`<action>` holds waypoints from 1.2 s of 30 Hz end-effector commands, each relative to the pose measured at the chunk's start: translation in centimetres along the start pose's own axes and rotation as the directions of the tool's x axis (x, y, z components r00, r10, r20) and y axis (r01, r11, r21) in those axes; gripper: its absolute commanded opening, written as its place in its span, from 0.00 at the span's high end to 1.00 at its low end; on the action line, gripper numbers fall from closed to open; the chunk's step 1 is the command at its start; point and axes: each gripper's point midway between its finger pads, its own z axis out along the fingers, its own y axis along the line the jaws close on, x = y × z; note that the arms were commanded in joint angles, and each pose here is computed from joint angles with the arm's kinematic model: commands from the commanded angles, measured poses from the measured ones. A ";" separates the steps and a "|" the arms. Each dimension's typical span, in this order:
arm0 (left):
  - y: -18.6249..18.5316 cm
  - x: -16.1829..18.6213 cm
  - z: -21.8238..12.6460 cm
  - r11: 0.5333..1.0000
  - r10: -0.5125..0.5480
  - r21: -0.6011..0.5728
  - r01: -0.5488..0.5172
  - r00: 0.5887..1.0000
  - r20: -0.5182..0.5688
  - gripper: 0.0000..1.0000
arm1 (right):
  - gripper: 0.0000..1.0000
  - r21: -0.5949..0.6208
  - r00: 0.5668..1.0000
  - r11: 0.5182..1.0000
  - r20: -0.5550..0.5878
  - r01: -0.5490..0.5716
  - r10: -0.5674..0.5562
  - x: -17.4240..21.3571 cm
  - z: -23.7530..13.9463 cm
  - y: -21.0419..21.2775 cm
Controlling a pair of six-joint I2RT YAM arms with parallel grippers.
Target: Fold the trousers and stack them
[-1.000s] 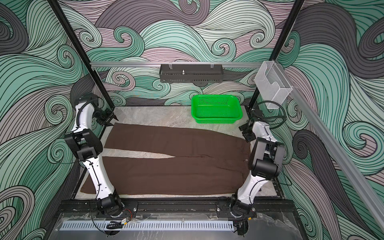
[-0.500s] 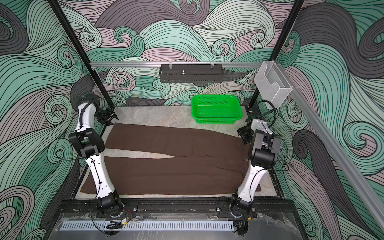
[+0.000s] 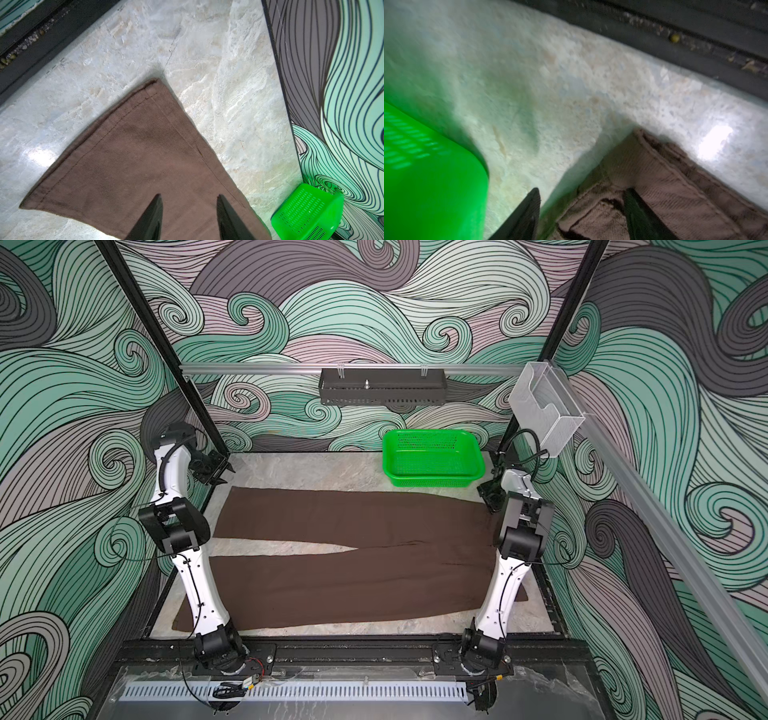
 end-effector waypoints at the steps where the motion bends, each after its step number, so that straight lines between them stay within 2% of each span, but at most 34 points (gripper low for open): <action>1: -0.1 -0.9 0.1 1.000 -0.015 0.000 0.015 1.000 0.026 0.53 | 0.32 0.043 0.998 0.999 0.063 -0.023 0.021 -1.4 -2.4 -0.6; 4: -0.1 -1.2 -0.1 1.000 -0.021 0.005 0.021 0.999 0.040 0.53 | 0.30 0.110 0.995 0.994 0.097 -0.003 -0.007 -2.5 -4.2 -1.2; 7: -0.3 -1.4 -0.1 0.999 -0.033 0.014 0.032 0.998 0.047 0.53 | 0.30 0.150 0.997 0.989 0.081 0.002 -0.014 -2.9 -4.3 -1.6; 25: -0.2 -2.2 0.5 0.999 -0.044 0.012 0.043 0.997 0.070 0.53 | 0.35 0.243 1.000 0.970 -0.021 0.016 -0.012 -2.0 1.3 -2.8; 32: -0.6 -2.8 1.9 0.997 -0.063 0.045 0.060 0.996 0.069 0.53 | 0.50 0.276 0.999 0.961 -0.049 0.011 0.002 -1.4 3.0 -3.8; 36: -1.6 -3.3 2.9 0.992 -0.080 0.102 0.073 0.995 0.063 0.53 | 0.55 0.288 0.998 0.958 -0.061 0.003 0.016 -1.2 3.0 -4.6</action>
